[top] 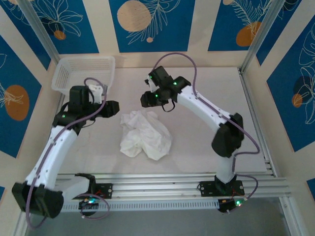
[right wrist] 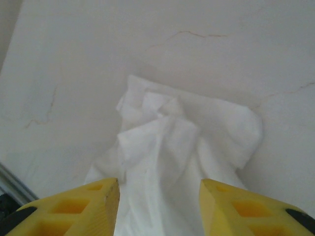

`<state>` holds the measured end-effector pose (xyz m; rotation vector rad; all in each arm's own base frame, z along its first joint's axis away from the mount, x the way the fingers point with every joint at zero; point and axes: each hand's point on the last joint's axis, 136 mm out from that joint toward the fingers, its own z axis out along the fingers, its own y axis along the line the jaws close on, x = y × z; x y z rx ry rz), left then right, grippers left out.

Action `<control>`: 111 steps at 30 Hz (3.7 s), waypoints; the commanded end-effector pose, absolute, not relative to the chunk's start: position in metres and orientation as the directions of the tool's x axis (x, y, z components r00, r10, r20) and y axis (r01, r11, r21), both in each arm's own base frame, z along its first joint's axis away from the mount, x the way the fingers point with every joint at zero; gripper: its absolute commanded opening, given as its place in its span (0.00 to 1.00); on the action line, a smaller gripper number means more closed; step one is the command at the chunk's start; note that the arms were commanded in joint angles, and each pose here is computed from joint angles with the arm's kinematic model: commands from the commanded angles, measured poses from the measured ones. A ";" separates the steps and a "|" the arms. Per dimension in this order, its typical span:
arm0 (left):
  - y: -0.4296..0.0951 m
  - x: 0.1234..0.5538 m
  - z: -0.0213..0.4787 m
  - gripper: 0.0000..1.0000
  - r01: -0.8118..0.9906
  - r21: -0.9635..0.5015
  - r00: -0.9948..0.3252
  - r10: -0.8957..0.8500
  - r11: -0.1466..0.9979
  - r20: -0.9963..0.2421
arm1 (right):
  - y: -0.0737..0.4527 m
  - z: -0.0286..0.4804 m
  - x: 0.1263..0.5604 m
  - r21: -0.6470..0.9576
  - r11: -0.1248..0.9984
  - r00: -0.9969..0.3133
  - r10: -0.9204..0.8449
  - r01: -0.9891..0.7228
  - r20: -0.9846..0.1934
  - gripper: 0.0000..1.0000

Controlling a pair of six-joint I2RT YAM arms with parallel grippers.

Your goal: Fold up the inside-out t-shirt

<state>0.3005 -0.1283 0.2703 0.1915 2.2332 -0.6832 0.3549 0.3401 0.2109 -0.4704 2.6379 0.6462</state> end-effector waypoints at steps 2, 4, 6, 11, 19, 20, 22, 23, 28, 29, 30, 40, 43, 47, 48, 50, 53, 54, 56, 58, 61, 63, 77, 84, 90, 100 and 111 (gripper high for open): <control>-0.129 0.282 0.259 0.48 0.378 -0.391 -0.691 -0.026 0.839 -0.723 | 0.354 0.181 0.330 0.375 0.825 -0.901 -0.343 -0.424 -0.265 0.49; -0.128 0.281 0.254 0.48 0.373 -0.395 -0.699 -0.026 0.840 -0.714 | 0.356 0.171 0.335 0.330 0.843 -0.900 -0.356 -0.425 -0.252 0.50; -0.129 0.280 0.250 0.49 0.371 -0.398 -0.708 -0.022 0.839 -0.706 | 0.359 0.162 0.340 0.302 0.851 -0.898 -0.365 -0.429 -0.246 0.51; -0.130 0.280 0.245 0.49 0.380 -0.396 -0.706 -0.014 0.836 -0.708 | 0.357 0.140 0.351 0.240 0.886 -0.911 -0.349 -0.397 -0.220 0.54; -0.129 0.281 0.242 0.49 0.372 -0.396 -0.710 -0.018 0.840 -0.704 | 0.370 0.118 0.343 0.258 0.885 -0.920 -0.353 -0.388 -0.172 0.44; -0.129 0.281 0.241 0.49 0.370 -0.397 -0.711 -0.019 0.840 -0.703 | 0.370 0.119 0.344 0.255 0.888 -0.921 -0.347 -0.383 -0.175 0.38; -0.129 0.280 0.239 0.49 0.368 -0.397 -0.714 -0.018 0.841 -0.700 | 0.368 0.126 0.348 0.243 0.895 -0.923 -0.331 -0.373 -0.198 0.24; -0.128 0.281 0.238 0.49 0.364 -0.396 -0.715 -0.019 0.843 -0.699 | 0.368 0.132 0.350 0.238 0.897 -0.921 -0.326 -0.373 -0.215 0.19; -0.120 0.284 0.230 0.49 0.299 -0.390 -0.737 -0.048 0.871 -0.674 | 0.360 0.187 0.354 0.267 0.886 -0.897 -0.279 -0.378 -0.344 0.08; -0.119 0.286 0.229 0.49 0.289 -0.389 -0.742 -0.052 0.875 -0.668 | 0.357 0.196 0.354 0.278 0.885 -0.894 -0.265 -0.374 -0.362 0.06; -0.119 0.287 0.228 0.49 0.280 -0.390 -0.748 -0.055 0.877 -0.661 | 0.353 0.208 0.352 0.295 0.880 -0.890 -0.249 -0.373 -0.382 0.05; -0.116 0.312 0.186 0.57 0.087 -0.423 -0.870 -0.137 0.902 -0.473 | 0.278 0.359 0.320 0.450 0.790 -0.723 0.013 -0.416 -0.691 0.00; -0.122 0.322 0.171 0.58 0.055 -0.451 -0.894 -0.157 0.891 -0.419 | 0.237 0.407 0.303 0.505 0.743 -0.582 0.193 -0.440 -0.790 0.00; -0.137 0.330 0.150 0.61 0.066 -0.504 -0.922 -0.140 0.861 -0.360 | 0.191 0.417 0.285 0.536 0.734 -0.487 0.317 -0.418 -0.814 0.00; -0.143 0.331 0.145 0.62 0.074 -0.529 -0.931 -0.131 0.846 -0.340 | 0.183 0.412 0.282 0.542 0.740 -0.495 0.324 -0.398 -0.806 0.00; -0.152 0.334 0.135 0.63 0.091 -0.559 -0.942 -0.110 0.824 -0.316 | 0.173 0.400 0.276 0.559 0.745 -0.524 0.333 -0.363 -0.784 0.00; -0.151 0.340 0.109 0.67 0.093 -0.506 -0.951 -0.075 0.858 -0.302 | 0.168 0.386 0.269 0.579 0.741 -0.561 0.334 -0.341 -0.758 0.00; -0.149 0.343 0.101 0.69 0.082 -0.488 -0.953 -0.075 0.869 -0.294 | 0.167 0.382 0.268 0.585 0.738 -0.571 0.335 -0.335 -0.750 0.00; -0.149 0.350 0.089 0.76 0.057 -0.476 -0.956 -0.089 0.878 -0.278 | 0.166 0.377 0.266 0.594 0.736 -0.585 0.337 -0.324 -0.737 0.00; -0.155 0.356 0.084 0.82 0.054 -0.497 -0.959 -0.093 0.866 -0.267 | 0.166 0.374 0.265 0.596 0.737 -0.596 0.333 -0.319 -0.731 0.00; -0.170 0.359 0.078 0.86 0.082 -0.515 -0.964 -0.062 0.854 -0.257 | 0.164 0.372 0.266 0.594 0.744 -0.598 0.337 -0.304 -0.728 0.00; -0.181 0.357 0.071 0.84 0.099 -0.522 -0.970 -0.035 0.847 -0.240 | 0.162 0.371 0.267 0.596 0.748 -0.597 0.345 -0.291 -0.724 0.00; -0.131 0.397 0.215 0.00 0.054 -0.636 -0.856 -0.292 0.770 -0.426 | 0.069 0.455 0.282 0.698 0.706 -0.390 0.614 -0.118 -0.687 0.00; -0.068 0.372 0.359 0.00 0.110 -0.556 -0.617 -0.382 0.824 -0.688 | 0.035 0.564 0.269 0.709 0.651 -0.168 0.694 -0.271 -0.701 0.00; -0.071 0.340 0.304 0.00 0.046 -0.589 -0.678 -0.408 0.807 -0.611 | 0.041 0.518 0.286 0.746 0.612 -0.269 0.696 -0.261 -0.665 0.00; -0.066 0.263 0.153 0.35 -0.212 -0.540 -0.813 -0.454 0.814 -0.365 | 0.080 0.272 0.240 0.917 0.399 -0.603 0.726 -0.021 -0.330 0.00; -0.140 0.284 0.131 0.39 0.202 -0.226 -0.918 0.104 0.953 -0.383 | 0.107 0.215 0.222 0.852 0.519 -0.801 0.537 0.066 -0.265 0.00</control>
